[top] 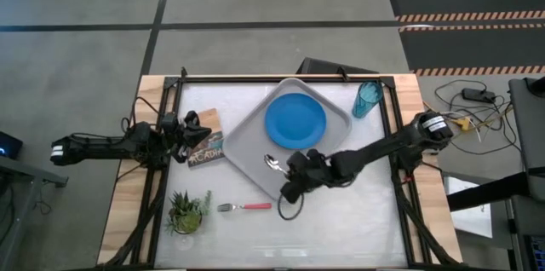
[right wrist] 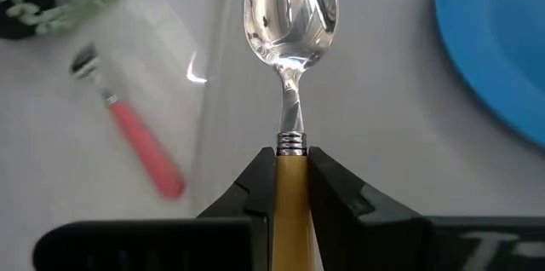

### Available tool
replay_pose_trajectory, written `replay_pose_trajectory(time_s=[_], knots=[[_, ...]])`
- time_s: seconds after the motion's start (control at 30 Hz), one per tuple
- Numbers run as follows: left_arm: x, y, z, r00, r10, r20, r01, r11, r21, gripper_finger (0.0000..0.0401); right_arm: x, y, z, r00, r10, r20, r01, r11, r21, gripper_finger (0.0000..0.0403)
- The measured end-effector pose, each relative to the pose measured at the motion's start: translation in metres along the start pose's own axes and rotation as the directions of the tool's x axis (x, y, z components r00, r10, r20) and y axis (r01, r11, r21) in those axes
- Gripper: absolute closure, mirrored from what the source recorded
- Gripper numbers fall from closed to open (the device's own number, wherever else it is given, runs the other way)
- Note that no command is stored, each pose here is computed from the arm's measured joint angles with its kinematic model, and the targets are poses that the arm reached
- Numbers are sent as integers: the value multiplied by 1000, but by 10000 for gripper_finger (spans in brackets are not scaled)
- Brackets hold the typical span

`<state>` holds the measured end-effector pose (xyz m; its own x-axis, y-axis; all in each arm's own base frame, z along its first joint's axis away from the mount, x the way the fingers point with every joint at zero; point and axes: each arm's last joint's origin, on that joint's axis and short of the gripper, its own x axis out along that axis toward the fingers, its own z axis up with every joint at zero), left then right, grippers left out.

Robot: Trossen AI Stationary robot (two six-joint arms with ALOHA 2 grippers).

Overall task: Pick and place plate/cup/fork/spoon on tray
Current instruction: Put the orange spoon on the gray serving tray to the left of the blue plate

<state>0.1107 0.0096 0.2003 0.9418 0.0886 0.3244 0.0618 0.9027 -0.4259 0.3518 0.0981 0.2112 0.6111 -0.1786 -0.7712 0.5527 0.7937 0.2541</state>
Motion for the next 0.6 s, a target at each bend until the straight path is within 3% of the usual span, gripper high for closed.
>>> replay_pose_trajectory(time_s=[0.6], knots=[[0,0,0,1000,-1,1,1,1000,0,401,75,-20,44,991,-120,-62,116,992,-57,367]])
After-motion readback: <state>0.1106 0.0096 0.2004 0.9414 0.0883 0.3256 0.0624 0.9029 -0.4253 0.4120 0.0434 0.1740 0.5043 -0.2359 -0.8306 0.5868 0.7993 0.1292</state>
